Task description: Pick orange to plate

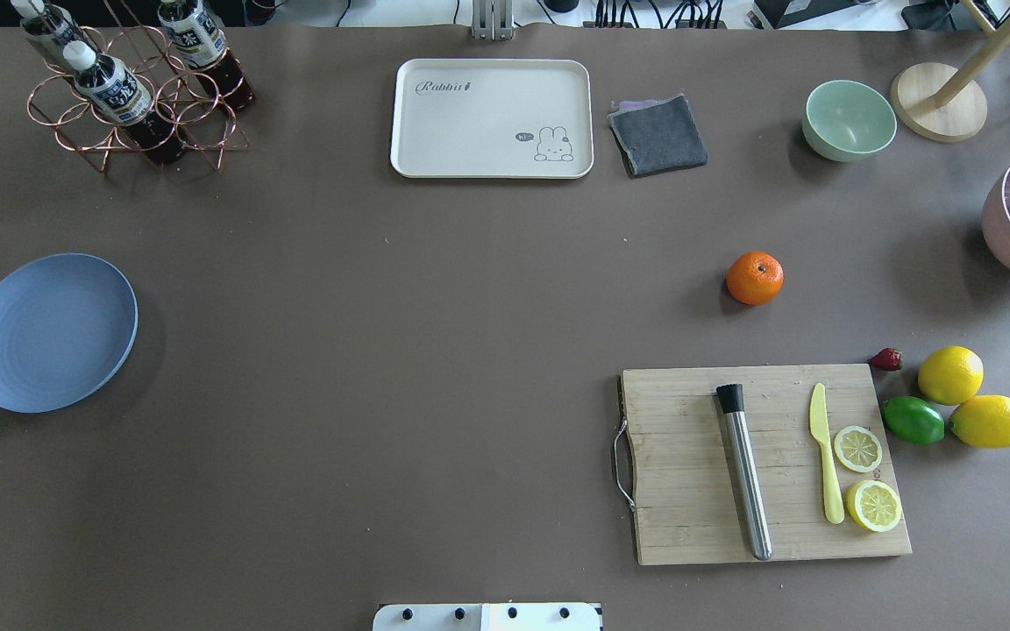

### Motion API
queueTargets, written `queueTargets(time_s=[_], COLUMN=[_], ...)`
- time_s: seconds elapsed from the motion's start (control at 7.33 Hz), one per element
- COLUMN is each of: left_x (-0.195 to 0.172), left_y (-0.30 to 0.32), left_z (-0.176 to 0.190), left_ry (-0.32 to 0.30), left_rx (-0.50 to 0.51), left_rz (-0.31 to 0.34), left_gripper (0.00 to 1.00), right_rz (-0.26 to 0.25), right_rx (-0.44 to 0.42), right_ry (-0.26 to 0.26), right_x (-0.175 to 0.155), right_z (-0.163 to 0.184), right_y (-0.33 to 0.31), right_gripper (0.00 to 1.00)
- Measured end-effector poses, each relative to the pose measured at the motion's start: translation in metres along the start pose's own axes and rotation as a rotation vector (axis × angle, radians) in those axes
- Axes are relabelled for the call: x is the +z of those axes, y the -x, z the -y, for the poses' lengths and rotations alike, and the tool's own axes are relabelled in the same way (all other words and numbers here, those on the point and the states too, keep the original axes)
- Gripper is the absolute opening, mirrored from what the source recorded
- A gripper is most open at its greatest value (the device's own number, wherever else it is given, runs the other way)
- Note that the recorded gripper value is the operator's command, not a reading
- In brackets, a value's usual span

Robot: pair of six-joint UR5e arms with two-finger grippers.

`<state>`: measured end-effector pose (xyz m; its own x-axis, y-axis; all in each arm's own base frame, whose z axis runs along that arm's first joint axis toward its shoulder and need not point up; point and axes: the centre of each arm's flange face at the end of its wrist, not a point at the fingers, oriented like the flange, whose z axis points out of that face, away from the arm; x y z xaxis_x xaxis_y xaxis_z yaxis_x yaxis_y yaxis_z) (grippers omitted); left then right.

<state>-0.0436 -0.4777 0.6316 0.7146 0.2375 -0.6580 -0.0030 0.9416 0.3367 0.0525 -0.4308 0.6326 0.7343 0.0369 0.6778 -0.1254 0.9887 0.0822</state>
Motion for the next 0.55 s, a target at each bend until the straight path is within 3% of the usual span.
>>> queueTargets(time_s=[0.55], left_x=[0.0041], left_y=[-0.0032], left_z=[-0.0131], left_ry=[0.019], left_rx=[-0.017], left_rz=[-0.080], left_gripper=[0.99], right_rz=[0.022], right_rx=[-0.001], right_ry=[0.003], right_x=[-0.0007], right_z=[-0.0010], right_y=[0.0026], right_gripper=[1.00])
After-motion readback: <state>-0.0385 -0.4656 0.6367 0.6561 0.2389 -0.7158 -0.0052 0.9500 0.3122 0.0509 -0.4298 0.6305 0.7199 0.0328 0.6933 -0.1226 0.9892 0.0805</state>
